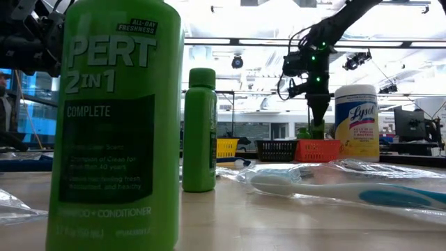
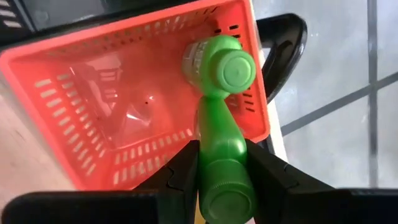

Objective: Pick & Place Travel size toiletries
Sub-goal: Put the green shampoo bottle into the orange bin

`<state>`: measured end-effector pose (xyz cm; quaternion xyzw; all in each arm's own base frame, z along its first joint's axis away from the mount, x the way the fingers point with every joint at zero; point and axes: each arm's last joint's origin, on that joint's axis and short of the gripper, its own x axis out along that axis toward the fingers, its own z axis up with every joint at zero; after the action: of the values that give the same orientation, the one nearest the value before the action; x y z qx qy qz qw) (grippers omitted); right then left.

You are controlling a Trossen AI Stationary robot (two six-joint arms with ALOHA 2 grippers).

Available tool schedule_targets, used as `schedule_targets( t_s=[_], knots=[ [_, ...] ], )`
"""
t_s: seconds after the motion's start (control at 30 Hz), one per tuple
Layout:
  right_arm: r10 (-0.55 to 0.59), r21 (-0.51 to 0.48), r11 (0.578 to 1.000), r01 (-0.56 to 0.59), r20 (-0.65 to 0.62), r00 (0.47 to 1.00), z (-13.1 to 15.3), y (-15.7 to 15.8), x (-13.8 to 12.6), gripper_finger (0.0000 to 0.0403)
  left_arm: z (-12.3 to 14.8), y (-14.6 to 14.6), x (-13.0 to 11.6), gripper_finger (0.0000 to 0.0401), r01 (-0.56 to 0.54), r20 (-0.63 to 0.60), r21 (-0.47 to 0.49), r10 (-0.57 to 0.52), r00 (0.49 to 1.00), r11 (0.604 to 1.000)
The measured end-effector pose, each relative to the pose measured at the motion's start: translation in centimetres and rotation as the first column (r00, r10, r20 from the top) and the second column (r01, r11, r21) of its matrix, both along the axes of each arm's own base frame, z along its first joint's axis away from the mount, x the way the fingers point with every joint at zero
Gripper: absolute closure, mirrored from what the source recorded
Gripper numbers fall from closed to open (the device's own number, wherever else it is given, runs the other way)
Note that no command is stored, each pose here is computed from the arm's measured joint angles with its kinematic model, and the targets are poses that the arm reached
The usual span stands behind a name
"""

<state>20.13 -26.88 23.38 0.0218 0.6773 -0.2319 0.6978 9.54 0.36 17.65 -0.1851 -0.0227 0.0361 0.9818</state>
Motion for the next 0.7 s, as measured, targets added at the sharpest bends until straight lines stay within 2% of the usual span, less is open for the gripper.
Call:
schedule_targets(
  t_s=[0.23,0.4,0.7],
  knots=[
    [0.131,-0.03,0.991,-0.132,-0.026,0.991,-0.7,-0.7,0.6,0.0308,0.0,0.0,0.0,0.016,0.0,0.0,0.0,0.0,1.0,1.0],
    [0.187,-0.003,0.982,-0.188,-0.052,0.981,-1.6,-1.2,0.6,0.0308,0.0,0.0,0.0,0.016,0.0,0.0,0.0,0.0,1.0,1.0],
    [0.203,0.002,0.979,-0.203,-0.042,0.978,-2.4,-1.8,0.8,0.0308,0.0,0.0,0.0,0.016,0.0,0.0,0.0,0.0,1.0,1.0]
  ],
)
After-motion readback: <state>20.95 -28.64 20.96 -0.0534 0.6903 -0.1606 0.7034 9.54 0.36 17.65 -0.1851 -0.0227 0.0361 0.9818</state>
